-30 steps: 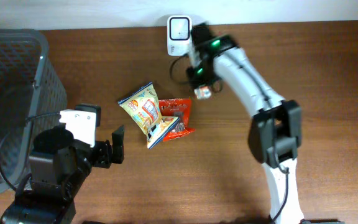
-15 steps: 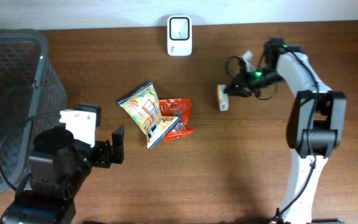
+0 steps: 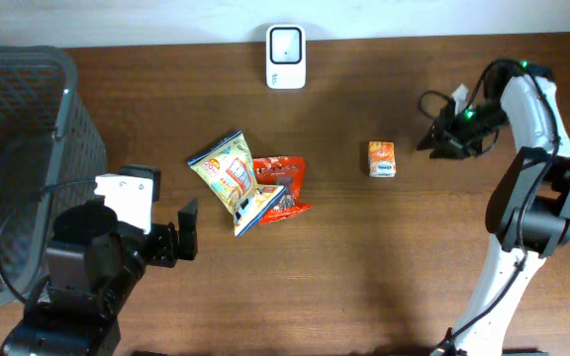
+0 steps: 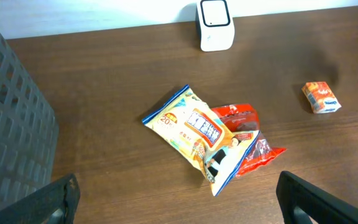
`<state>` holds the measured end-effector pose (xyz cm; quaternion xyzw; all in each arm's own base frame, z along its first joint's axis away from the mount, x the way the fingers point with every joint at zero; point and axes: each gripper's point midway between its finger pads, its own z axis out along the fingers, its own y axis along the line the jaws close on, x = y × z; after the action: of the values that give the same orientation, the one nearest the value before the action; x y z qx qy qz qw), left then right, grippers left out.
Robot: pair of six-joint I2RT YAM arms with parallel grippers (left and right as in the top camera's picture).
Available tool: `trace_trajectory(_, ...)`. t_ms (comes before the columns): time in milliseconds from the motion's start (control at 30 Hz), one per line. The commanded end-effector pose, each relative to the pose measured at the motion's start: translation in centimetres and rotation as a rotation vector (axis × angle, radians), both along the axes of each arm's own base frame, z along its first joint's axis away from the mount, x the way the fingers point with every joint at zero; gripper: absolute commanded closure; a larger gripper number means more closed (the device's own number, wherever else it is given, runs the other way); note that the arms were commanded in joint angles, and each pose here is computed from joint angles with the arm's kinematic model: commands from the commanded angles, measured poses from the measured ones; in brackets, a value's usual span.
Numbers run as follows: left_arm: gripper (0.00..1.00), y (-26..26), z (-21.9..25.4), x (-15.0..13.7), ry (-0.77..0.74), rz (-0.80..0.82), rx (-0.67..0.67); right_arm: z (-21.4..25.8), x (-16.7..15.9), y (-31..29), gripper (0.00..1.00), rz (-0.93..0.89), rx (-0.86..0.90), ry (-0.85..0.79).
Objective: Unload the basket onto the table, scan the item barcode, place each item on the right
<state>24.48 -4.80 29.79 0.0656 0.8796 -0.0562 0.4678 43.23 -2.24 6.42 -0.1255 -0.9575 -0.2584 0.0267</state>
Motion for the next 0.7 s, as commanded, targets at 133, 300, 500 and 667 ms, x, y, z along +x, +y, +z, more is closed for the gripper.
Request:
trace_trajectory(133,0.01,0.0,0.0,0.0,-0.004,-0.014,0.009,-1.0,0.0,5.0,0.64,0.188,-0.031,-0.045)
trace_trajectory(300,0.01,0.0,0.0,0.0,-0.004,-0.013,0.009,-4.1,-0.2,6.7,0.64,0.179,-0.062,-0.029)
trace_trajectory(500,0.01,0.0,0.0,0.0,-0.003,-0.014,0.009,-6.7,-1.2,6.3,0.65,0.177,-0.123,0.013)
trace_trajectory(667,0.01,0.0,0.0,0.0,-0.004,-0.013,0.009,-6.6,-1.2,6.9,0.96,0.173,-0.087,0.009)
